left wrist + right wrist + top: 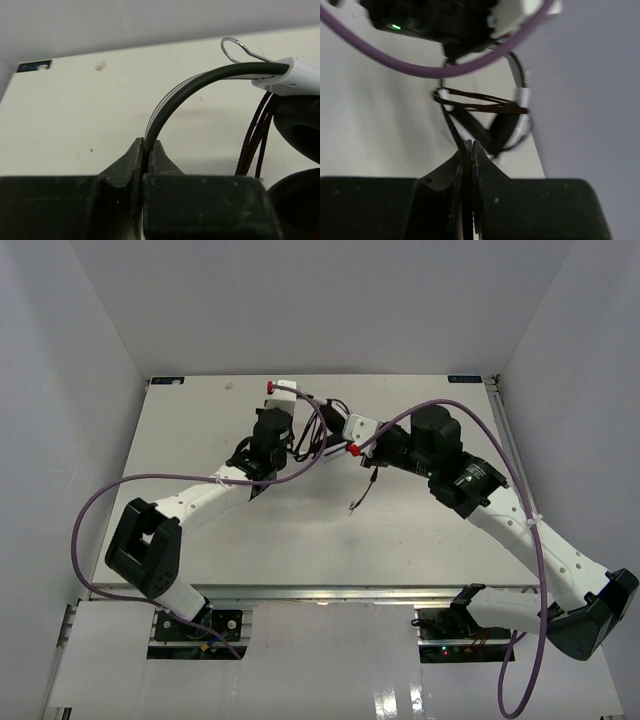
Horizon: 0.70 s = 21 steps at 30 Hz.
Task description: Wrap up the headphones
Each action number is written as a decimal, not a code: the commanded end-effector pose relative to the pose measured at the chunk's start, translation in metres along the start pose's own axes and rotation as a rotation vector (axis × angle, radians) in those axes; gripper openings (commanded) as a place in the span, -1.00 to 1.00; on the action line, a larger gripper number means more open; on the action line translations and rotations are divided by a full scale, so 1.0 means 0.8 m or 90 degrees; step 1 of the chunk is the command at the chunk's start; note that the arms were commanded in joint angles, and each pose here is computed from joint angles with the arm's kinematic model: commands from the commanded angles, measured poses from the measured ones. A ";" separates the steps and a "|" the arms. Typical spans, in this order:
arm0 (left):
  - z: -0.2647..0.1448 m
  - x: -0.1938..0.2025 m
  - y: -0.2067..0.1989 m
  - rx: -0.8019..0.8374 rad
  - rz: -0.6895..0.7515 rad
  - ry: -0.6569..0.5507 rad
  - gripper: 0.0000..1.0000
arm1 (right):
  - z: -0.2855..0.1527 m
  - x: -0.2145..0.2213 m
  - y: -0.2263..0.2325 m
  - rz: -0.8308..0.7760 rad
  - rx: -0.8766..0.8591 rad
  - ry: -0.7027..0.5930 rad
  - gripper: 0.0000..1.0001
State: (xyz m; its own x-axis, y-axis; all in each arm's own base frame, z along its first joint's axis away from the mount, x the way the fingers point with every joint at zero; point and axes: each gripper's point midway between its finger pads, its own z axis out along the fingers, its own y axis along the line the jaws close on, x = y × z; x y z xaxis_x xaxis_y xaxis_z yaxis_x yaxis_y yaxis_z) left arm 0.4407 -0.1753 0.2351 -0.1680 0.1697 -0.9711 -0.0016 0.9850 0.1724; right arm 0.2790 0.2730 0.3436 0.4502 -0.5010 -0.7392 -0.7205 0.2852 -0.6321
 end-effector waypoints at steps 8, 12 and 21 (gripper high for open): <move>-0.160 -0.099 -0.040 0.397 -0.047 -0.203 -1.00 | -0.006 0.095 -0.087 -0.026 0.158 0.139 -0.75; -0.211 -0.108 -0.059 0.525 -0.065 -0.212 -1.00 | 0.007 0.108 -0.073 0.064 0.079 0.071 -0.75; -0.294 -0.213 -0.073 0.718 -0.286 -0.279 -1.00 | 0.000 0.038 0.057 0.293 -0.335 -0.279 -0.54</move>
State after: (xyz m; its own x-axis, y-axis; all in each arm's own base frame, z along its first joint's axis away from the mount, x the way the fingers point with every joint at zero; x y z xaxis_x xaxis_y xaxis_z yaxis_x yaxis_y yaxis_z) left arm 0.2788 -0.2533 0.3267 -0.0251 -0.0896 -0.9957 0.7763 0.6258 -0.0759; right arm 0.3386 0.2352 0.2870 0.2553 -0.3662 -0.8948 -0.8790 0.2977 -0.3725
